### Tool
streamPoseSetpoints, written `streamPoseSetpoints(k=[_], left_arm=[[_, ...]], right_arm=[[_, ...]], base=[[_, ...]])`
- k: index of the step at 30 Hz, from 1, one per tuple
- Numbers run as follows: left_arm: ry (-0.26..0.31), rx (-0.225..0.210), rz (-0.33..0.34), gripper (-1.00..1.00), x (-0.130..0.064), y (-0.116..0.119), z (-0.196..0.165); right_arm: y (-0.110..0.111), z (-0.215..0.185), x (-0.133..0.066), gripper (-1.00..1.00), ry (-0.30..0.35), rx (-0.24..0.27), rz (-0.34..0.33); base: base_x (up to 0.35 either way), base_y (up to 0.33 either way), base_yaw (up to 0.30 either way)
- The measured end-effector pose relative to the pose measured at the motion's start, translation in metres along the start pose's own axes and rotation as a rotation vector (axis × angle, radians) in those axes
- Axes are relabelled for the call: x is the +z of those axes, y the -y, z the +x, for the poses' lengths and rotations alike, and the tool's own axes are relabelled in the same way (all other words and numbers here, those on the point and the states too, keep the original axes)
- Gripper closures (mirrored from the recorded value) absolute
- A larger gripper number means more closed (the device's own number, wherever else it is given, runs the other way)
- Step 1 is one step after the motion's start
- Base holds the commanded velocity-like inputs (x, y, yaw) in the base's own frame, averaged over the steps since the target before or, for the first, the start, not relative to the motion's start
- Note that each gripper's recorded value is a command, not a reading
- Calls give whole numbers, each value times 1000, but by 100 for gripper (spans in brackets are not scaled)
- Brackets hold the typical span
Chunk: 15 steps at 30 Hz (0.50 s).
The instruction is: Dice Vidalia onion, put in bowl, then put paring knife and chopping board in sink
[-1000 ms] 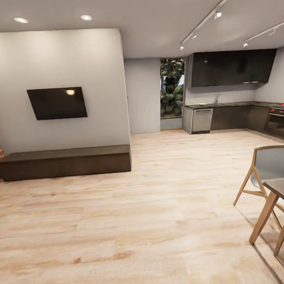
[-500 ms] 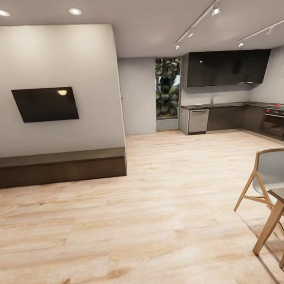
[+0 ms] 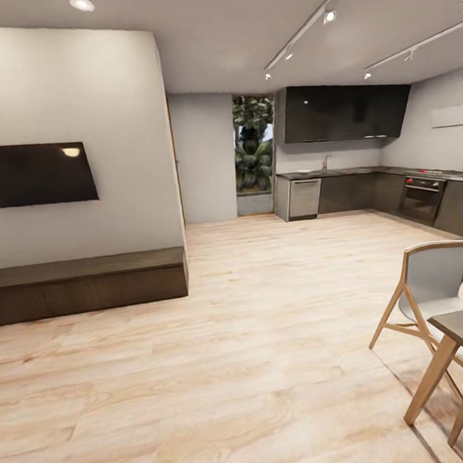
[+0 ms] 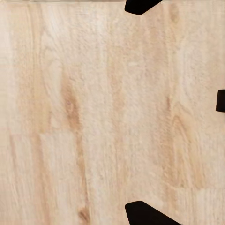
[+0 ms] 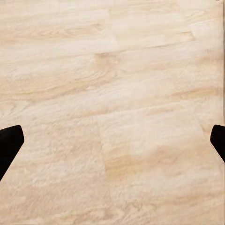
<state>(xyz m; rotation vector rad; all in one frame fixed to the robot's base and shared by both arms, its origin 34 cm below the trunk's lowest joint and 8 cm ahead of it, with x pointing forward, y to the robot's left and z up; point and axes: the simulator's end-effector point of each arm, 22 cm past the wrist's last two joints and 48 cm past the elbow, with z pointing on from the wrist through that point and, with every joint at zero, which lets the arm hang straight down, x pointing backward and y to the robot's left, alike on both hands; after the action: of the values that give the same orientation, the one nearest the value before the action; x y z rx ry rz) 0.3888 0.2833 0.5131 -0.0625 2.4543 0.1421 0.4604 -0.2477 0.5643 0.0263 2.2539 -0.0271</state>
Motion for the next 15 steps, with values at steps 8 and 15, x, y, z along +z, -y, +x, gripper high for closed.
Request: streamPoseSetpoints(k=[8, 15], left_arm=[[0, -1, 0, -100, 0, 0, 0], [0, 0, 0, -100, 0, 0, 0]], right_arm=[[0, 0, 0, -100, 0, 0, 0], [0, 0, 0, -100, 0, 0, 0]], base=[[320, 0, -160], [320, 0, -146]])
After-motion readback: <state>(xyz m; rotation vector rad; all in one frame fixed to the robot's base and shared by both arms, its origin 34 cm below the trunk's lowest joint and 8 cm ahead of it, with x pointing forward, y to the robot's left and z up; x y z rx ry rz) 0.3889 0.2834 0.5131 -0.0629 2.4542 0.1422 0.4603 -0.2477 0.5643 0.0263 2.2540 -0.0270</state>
